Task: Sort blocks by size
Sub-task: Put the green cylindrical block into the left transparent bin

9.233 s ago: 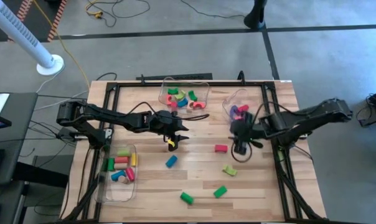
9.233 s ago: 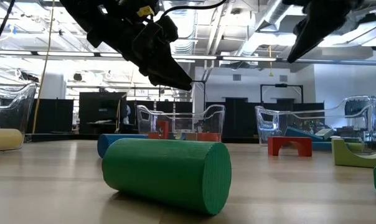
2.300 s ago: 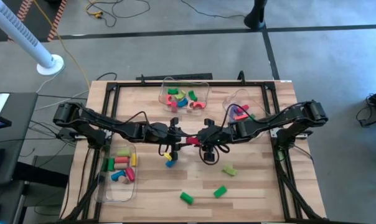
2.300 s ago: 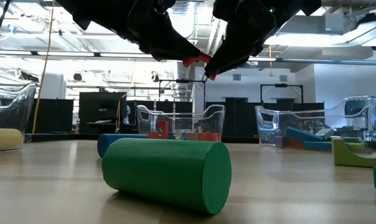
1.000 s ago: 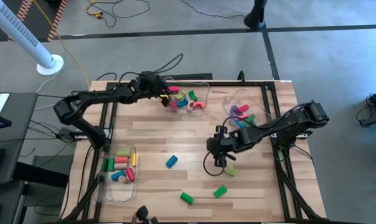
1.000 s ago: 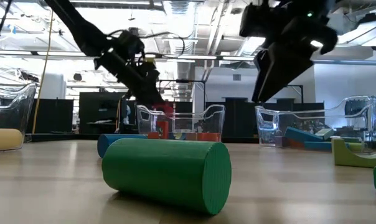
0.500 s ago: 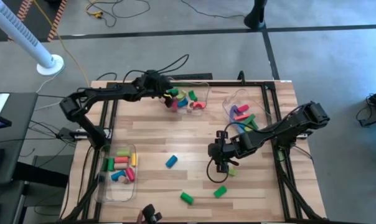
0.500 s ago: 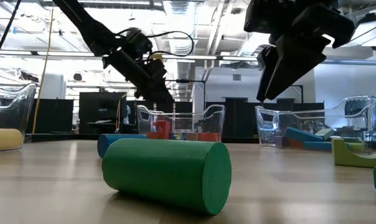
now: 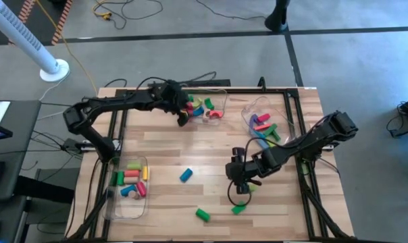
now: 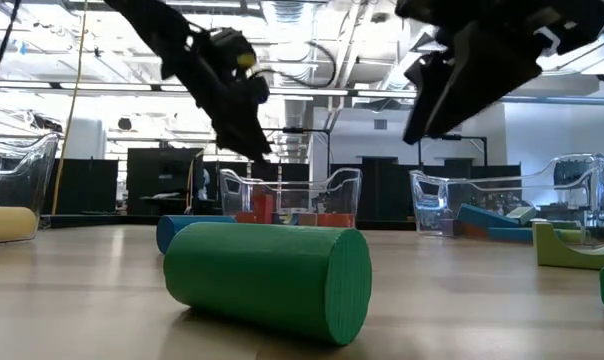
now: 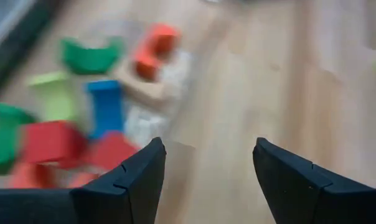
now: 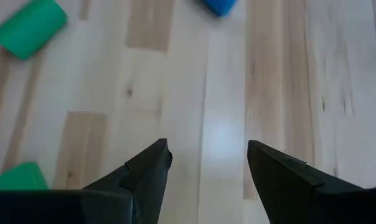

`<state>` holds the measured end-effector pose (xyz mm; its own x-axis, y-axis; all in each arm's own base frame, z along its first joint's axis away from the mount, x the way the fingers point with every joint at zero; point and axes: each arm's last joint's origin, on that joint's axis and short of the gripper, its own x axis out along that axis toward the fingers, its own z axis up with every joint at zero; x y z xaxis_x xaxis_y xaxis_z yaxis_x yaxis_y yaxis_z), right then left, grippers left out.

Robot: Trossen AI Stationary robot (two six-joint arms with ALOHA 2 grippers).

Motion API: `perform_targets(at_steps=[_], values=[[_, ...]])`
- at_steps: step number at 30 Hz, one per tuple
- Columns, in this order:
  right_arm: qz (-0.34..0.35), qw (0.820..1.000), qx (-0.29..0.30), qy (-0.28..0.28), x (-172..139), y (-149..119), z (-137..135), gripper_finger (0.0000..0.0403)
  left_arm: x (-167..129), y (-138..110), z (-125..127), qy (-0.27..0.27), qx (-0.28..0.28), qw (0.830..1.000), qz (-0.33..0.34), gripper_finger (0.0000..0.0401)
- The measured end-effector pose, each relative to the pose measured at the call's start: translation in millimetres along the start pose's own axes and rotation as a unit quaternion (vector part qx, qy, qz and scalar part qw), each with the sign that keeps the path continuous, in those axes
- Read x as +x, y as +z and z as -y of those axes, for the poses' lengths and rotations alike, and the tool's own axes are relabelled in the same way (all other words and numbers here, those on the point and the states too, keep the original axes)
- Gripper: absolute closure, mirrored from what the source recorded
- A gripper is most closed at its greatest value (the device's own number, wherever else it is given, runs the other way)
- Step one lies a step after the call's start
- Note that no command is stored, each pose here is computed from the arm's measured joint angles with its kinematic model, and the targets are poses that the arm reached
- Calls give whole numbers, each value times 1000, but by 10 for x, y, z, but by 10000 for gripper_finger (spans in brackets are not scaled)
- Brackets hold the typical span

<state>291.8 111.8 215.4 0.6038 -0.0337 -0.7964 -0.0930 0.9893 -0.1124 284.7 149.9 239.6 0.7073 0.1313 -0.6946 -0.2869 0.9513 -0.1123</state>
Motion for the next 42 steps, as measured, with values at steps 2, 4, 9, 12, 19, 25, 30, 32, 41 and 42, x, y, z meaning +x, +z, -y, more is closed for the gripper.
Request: perform_targets(at_steps=[2,4,9,12,19,25,30,32,41,42], values=[[11,1000,-9,2,0,21,-5,154,-79,-2,190,-28,16,999,-10,168],[12,1000,-16,1,4,26,11,154,-159,-23,394,-53,28,998,-25,169],[10,1000,-15,-5,18,33,67,154,-284,-116,971,-98,57,993,-45,175],[10,1000,-16,-8,25,38,100,154,-264,-246,1293,-74,93,991,-60,176],[26,999,-19,-5,23,68,87,154,-198,-588,1638,-13,100,992,-79,176],[139,989,-33,24,122,102,57,154,-130,-895,1735,-13,62,993,-100,176],[177,983,-39,23,341,97,167,154,-112,-1122,1788,-12,31,992,-120,177],[190,980,-35,34,485,122,228,154,-112,-1183,1830,-17,25,992,-120,177],[162,980,-16,114,1035,199,344,154,-164,-1380,1981,-5,33,992,-120,177],[161,979,-13,128,1038,221,293,154,-172,-1393,1996,-5,36,992,-121,177]])
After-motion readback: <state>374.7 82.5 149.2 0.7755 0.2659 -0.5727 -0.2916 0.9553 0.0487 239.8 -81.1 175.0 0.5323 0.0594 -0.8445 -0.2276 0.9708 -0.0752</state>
